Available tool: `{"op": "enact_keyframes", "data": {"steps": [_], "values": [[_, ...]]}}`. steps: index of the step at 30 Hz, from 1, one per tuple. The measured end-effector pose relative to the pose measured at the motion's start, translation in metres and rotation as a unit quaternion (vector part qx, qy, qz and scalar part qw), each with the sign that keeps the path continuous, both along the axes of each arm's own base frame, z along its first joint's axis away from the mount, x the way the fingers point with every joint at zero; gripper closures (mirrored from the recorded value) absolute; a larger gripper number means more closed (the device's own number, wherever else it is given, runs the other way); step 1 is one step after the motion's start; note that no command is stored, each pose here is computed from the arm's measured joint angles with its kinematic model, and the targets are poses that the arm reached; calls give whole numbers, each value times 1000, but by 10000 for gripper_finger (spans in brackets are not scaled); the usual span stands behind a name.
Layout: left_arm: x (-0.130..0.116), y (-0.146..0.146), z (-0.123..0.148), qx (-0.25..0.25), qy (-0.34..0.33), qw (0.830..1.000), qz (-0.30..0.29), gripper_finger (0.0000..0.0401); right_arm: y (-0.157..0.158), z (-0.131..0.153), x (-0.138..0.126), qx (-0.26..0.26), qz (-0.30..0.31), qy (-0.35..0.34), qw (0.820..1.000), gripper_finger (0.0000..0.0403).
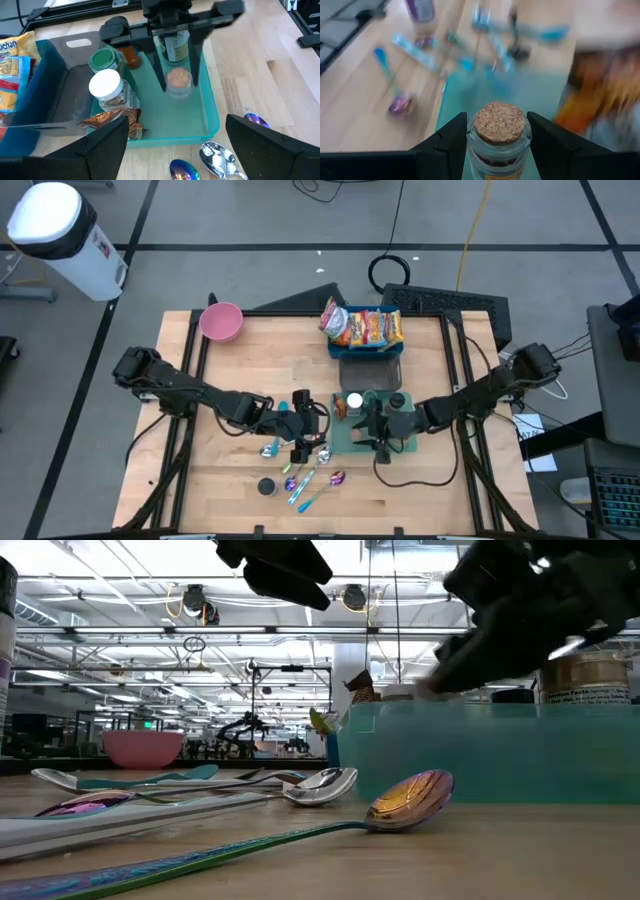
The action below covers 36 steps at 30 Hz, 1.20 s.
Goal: Pick & Place Food Item
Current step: Put the brown seasoning bottle into the green bin, then put the purple seasoning bottle into the green bin
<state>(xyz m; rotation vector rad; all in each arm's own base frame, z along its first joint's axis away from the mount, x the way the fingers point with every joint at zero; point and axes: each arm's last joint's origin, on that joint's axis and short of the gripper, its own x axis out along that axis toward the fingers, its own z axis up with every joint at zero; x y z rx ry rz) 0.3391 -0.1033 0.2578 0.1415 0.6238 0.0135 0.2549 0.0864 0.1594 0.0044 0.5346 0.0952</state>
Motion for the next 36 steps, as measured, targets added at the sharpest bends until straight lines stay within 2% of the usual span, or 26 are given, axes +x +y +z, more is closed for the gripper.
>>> {"op": "enact_keyframes", "data": {"steps": [7,13,19,24,31,36], "values": [[0,0,0,-1,2,1000,-1,66,-6,1,-18,-1,-30,73,997,240],[0,0,0,-1,2,1000,0,66,-7,-2,-20,-3,-36,96,995,236],[0,0,0,-1,2,1000,0,66,-7,-2,-20,4,-41,95,995,131],[0,0,0,-1,2,1000,0,66,-7,-1,-20,7,-43,94,995,93],[0,0,0,-1,2,1000,0,66,-9,16,-25,15,-36,57,998,100],[-4,-4,3,-1,0,1000,-8,66,-9,46,-31,33,-19,-28,999,109]]}}
